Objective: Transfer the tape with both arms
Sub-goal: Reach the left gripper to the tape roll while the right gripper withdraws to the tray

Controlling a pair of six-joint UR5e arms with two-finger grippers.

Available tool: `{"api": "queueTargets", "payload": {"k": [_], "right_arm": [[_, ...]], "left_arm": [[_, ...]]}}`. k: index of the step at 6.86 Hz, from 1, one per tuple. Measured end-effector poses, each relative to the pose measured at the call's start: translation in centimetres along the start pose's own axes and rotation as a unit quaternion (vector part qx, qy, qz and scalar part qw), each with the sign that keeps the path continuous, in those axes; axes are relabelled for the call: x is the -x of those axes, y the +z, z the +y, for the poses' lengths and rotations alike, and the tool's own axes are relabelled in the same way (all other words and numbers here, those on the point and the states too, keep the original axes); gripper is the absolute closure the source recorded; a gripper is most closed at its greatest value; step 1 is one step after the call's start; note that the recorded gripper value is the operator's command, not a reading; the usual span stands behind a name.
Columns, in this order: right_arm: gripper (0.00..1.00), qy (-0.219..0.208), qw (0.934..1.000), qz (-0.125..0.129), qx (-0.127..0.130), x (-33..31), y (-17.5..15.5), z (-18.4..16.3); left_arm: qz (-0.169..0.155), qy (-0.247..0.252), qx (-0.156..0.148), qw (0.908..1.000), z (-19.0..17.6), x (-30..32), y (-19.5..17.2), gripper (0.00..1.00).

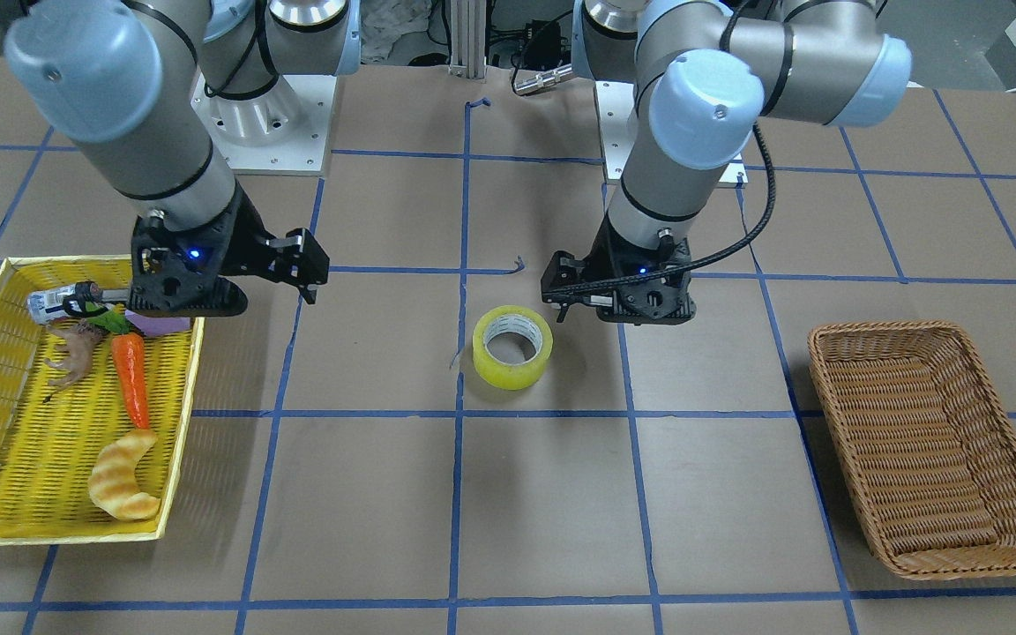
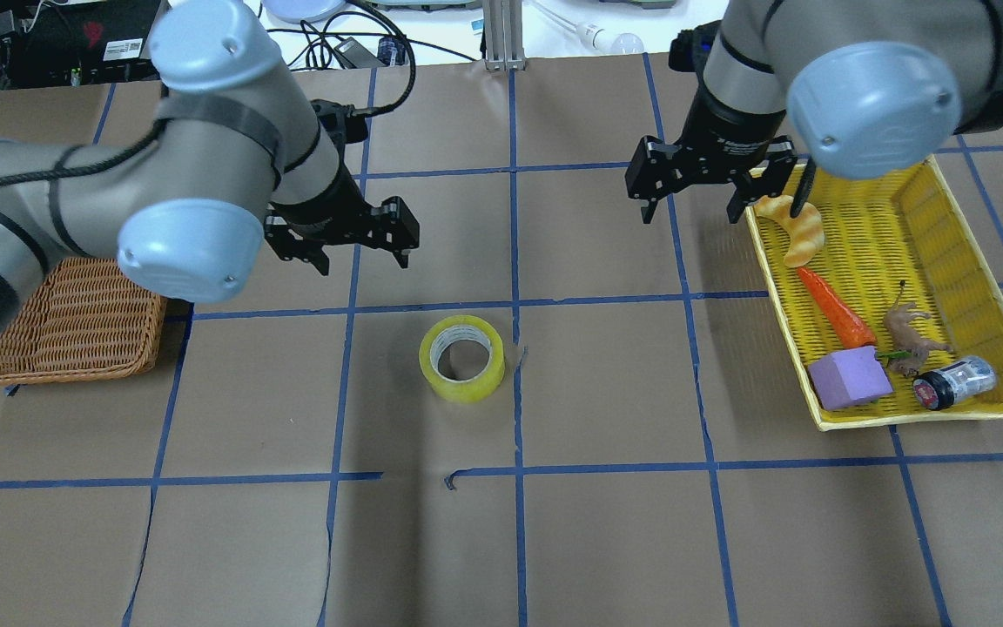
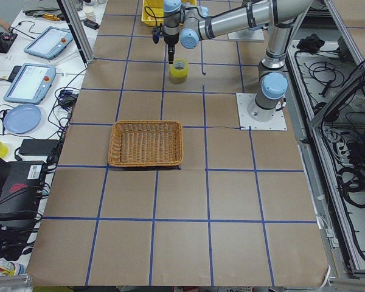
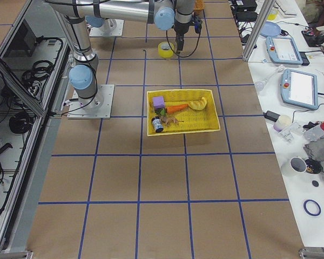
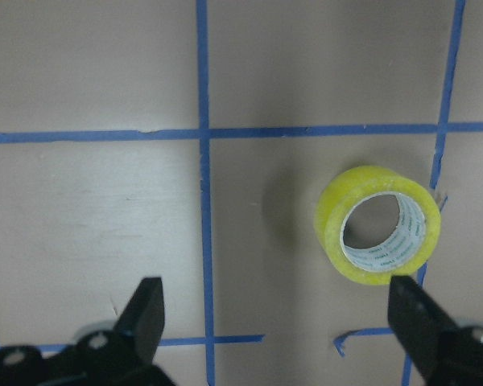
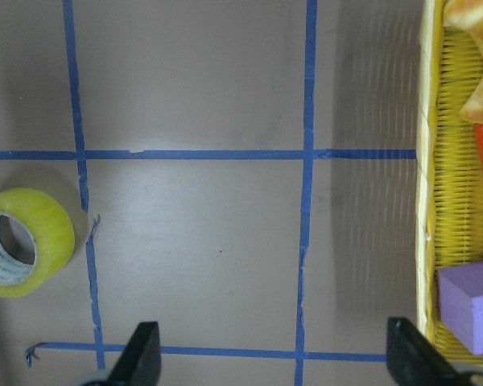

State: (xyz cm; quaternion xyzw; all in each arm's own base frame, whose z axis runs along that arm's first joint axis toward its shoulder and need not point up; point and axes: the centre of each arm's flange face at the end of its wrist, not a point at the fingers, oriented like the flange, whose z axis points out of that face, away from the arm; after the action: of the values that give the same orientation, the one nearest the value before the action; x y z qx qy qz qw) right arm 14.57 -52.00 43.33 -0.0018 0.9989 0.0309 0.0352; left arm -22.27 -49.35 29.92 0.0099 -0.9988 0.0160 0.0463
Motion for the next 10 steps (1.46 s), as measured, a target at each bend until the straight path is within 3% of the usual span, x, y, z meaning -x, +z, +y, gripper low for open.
{"api": "queueTargets", "payload": {"k": [2, 4, 6, 7, 8, 10], "right_arm": [[0.0, 0.004, 1.0, 0.004, 0.001, -0.7, -0.6, 0.5], [0.0, 0.005, 0.9987, 0.051, 0.005, -1.8, -0.7, 0.7], [0.0, 0.004, 0.9973, 0.073, 0.004, -2.2, -0.9, 0.9], [0.0, 0.003, 0.9973, 0.074, 0.002, -2.1, -1.2, 1.0], [0.0, 0.002, 0.9976, 0.068, -0.002, -2.0, -1.4, 1.2], [0.0, 0.003, 0.9986, 0.052, -0.008, -1.7, -1.6, 1.1]], "left_arm": [[0.021, -0.002, 0.036, 0.9991, 1.2, -0.3, 5.2, 0.02], [0.028, -0.005, 0.064, 0.9976, 1.8, -0.2, 8.2, 0.03], [0.025, -0.005, 0.087, 0.9959, 2.3, 0.0, 10.7, 0.19], [0.026, 0.001, 0.081, 0.9964, 2.0, 0.0, 11.3, 0.69], [0.028, 0.003, 0.069, 0.9972, 1.5, 0.0, 11.7, 0.96], [0.03, 0.006, 0.059, 0.9978, 0.7, -0.1, 11.6, 1.0]]}}
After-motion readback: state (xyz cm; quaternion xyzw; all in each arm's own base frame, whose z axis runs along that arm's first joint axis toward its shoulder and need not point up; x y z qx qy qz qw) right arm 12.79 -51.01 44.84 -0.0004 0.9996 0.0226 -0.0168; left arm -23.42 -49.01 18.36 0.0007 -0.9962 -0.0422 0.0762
